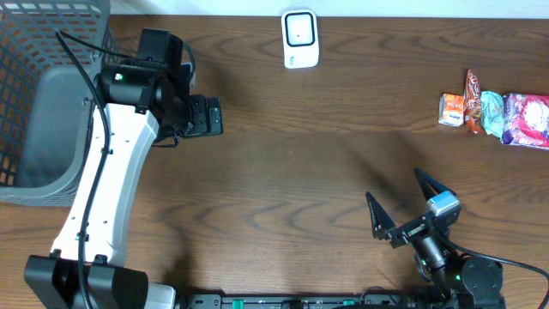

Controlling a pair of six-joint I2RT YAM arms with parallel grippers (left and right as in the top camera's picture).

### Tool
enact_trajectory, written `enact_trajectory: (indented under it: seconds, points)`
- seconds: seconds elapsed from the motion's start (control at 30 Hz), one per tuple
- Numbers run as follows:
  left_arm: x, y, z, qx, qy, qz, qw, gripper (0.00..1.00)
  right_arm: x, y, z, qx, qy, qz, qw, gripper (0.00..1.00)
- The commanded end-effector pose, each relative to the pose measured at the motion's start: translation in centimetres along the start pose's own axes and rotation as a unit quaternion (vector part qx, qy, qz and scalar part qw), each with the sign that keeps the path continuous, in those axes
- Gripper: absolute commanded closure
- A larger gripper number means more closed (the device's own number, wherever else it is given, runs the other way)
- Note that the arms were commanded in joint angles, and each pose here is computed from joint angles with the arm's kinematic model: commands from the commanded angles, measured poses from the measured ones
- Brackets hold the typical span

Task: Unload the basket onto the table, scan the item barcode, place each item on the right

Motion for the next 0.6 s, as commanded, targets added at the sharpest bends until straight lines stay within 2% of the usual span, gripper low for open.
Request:
enact_trajectory:
  seconds: [0.0, 0.3, 0.57]
  points:
    - [0.0, -0.1, 0.1, -0.003, 0.003, 0.003, 1.000, 0.02, 1.1, -0.2, -0.4, 0.022, -0.006, 0.008, 1.000, 0.01]
    - [0.0, -0.1, 0.1, -0.003, 0.003, 0.003, 1.000, 0.02, 4.3, -1.3, -0.8, 0.047, 0.004, -0.015, 0.999, 0.01]
    - [0.0, -0.1, 0.1, -0.003, 0.003, 0.003, 1.000, 0.02, 4.9, -1.0, -2.2, 0.113, -0.002, 0.009, 0.994, 0.01]
Point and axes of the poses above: each gripper's point midway between its finger pads, its own y axis back along the fingers, its own z axis along the line the jaws close on, x = y × z, the point moved 7 cm from there along y, back along the fingers, and after that the axes turned 14 degrees about y, right-handed, at the moved point
